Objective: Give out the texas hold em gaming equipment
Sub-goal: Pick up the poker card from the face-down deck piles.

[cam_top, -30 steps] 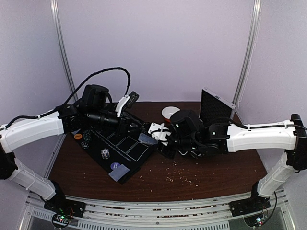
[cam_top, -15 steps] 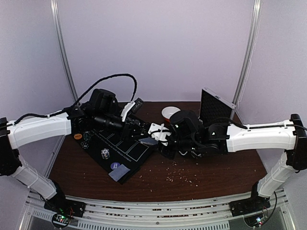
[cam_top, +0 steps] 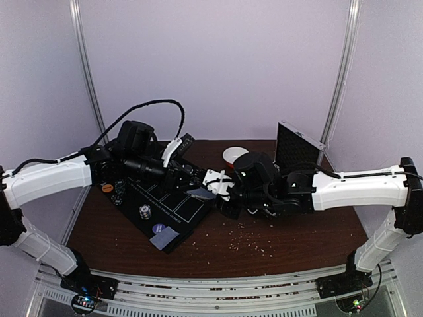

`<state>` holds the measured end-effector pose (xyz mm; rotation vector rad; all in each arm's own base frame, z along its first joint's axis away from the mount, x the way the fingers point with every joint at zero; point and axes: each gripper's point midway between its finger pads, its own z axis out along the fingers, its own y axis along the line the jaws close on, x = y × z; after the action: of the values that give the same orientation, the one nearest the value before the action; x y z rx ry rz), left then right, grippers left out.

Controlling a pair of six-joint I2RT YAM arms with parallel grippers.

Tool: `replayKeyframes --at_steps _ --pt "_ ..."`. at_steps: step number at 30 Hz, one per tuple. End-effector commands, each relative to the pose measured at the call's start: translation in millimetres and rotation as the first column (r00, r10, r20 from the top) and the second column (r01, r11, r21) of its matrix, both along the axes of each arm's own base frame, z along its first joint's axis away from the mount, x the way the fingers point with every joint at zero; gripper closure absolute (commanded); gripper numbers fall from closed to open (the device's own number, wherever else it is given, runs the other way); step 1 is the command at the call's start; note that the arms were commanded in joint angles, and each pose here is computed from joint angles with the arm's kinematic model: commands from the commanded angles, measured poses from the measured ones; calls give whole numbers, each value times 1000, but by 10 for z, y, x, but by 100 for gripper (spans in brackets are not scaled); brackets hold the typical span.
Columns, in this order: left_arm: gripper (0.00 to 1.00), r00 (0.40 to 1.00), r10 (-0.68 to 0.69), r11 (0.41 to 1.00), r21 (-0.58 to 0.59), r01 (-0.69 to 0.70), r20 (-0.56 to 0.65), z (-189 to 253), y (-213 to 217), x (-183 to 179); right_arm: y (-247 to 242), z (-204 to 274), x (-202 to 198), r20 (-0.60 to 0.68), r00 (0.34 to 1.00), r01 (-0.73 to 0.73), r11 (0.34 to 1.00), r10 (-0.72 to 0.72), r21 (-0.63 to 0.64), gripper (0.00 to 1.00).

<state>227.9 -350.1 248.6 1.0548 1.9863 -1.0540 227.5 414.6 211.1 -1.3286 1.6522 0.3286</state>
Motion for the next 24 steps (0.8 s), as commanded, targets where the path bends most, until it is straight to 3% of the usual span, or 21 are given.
replayKeyframes --at_steps 1,8,16,18,24 --pt "72 997 54 998 -10 -54 62 211 89 87 -9 28 34 17 1000 17 1000 -17 2 57" --pt "71 998 32 999 -28 -31 60 263 89 28 1 28 32 17 1000 17 1000 -17 5 57" --pt "89 998 19 999 -52 -15 64 360 86 -10 -14 14 43 17 1000 22 1000 -22 0 57" --pt "98 997 28 998 -50 -25 66 369 100 -5 -24 3 53 17 999 28 1000 -28 -5 57" --pt "100 997 31 999 -46 -28 66 383 126 -16 -55 -18 84 17 999 42 999 -42 -5 57"
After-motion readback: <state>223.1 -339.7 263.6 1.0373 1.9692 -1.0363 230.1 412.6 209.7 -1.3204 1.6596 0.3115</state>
